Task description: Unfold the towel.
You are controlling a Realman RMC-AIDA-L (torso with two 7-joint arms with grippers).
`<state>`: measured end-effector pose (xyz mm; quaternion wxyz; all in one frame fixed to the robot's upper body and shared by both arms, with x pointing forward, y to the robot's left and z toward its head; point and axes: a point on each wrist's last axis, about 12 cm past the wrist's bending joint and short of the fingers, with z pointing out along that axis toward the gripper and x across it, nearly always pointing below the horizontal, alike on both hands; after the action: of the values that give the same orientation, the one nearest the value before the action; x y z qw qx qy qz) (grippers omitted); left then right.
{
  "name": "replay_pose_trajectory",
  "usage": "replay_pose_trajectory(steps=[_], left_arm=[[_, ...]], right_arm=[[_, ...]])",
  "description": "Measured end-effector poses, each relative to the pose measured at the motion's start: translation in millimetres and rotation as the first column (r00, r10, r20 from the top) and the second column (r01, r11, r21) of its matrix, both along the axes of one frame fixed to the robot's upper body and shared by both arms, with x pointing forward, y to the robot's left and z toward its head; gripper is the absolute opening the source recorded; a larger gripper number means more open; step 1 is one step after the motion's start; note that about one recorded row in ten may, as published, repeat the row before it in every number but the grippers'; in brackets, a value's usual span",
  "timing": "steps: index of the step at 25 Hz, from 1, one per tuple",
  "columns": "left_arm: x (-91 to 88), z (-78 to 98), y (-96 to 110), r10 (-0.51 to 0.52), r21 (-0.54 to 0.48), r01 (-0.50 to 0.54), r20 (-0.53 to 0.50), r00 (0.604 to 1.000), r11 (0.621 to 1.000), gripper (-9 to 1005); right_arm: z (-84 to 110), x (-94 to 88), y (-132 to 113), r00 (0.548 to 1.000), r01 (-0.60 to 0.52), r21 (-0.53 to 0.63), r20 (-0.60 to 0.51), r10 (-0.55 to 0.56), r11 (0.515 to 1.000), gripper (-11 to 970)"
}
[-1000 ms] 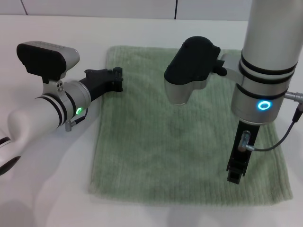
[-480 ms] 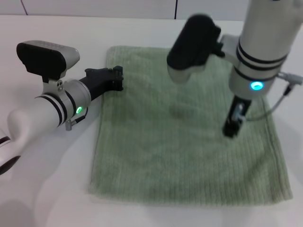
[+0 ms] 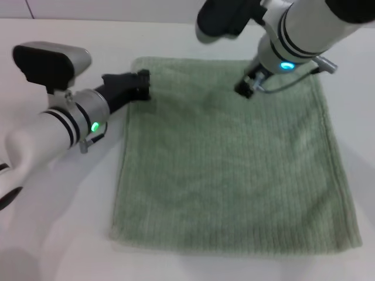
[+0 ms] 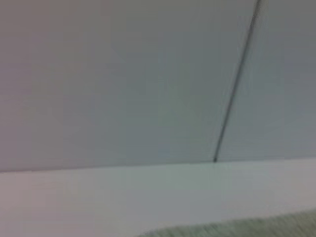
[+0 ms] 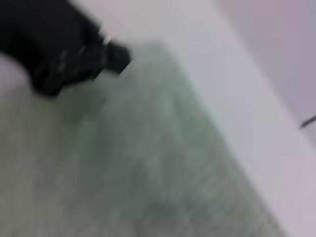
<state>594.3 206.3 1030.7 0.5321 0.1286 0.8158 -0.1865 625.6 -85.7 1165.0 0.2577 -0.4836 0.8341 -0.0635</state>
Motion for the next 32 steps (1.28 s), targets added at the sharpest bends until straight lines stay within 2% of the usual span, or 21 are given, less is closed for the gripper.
replay_pose_trajectory(steps=[2,3,9,13,16,18,24,26,27,28,30,32], left_arm=[[3.1,4.0,5.7,0.026,-0.016,-0.025,0.023,0.999,1.0,1],[4.1,5.4,7.5,0.034,-0.023,-0.034,0.03,0.999,0.999,1],[10.6,15.4,19.0,0.088,-0.074,-0.082,0.079,0.993,0.994,2],[11.6,18.4,21.9,0.086,-0.081,-0.078,0.097,0.991,0.994,2],[11.8,20.2,24.6,0.088,-0.086,-0.079,0.112,0.99,0.993,3],[11.5,22.1,28.7,0.094,-0.091,-0.083,0.132,0.987,0.992,3],[8.6,27.5,42.2,0.124,-0.124,-0.101,0.192,0.974,0.987,4],[5.3,28.6,47.6,0.141,-0.136,-0.112,0.224,0.964,0.984,61],[3.3,29.1,50.3,0.149,-0.137,-0.118,0.243,0.958,0.984,90],[1.7,29.7,52.5,0.156,-0.136,-0.123,0.261,0.953,0.983,118],[-1.1,32.2,57.1,0.167,-0.132,-0.132,0.305,0.937,0.982,175],[-2.7,34.4,60.7,0.174,-0.126,-0.139,0.339,0.924,0.982,281]], right_arm=[[-2.3,5.2,-1.6,0.996,0.016,0.121,0.088,-0.027,0.993,330],[-2.3,5.2,-1.6,0.996,0.016,0.121,0.088,-0.027,0.993,334],[-13.2,9.0,-16.3,0.961,0.009,0.351,0.256,-0.105,0.937,361],[-21.0,4.3,-28.7,0.916,-0.034,0.46,0.37,-0.156,0.887,379],[-25.5,-2.8,-41.9,0.862,-0.069,0.559,0.45,-0.233,0.826,392],[-27.6,-9.0,-44.0,0.833,-0.11,0.594,0.493,-0.252,0.797,401],[-31.9,-16.6,-46.3,0.784,-0.183,0.612,0.563,-0.262,0.769,427],[-33.4,-15.5,-53.4,0.769,-0.177,0.635,0.567,-0.297,0.752,580],[-36.1,-15.1,-64.1,0.746,-0.168,0.657,0.572,-0.341,0.735,656],[-36.1,-15.1,-64.1,0.746,-0.168,0.657,0.572,-0.341,0.735,660],[-38.1,-16.2,-75.8,0.712,-0.171,0.672,0.589,-0.381,0.72,669],[-40.7,-19.2,-89.3,0.672,-0.176,0.684,0.609,-0.421,0.708,677]])
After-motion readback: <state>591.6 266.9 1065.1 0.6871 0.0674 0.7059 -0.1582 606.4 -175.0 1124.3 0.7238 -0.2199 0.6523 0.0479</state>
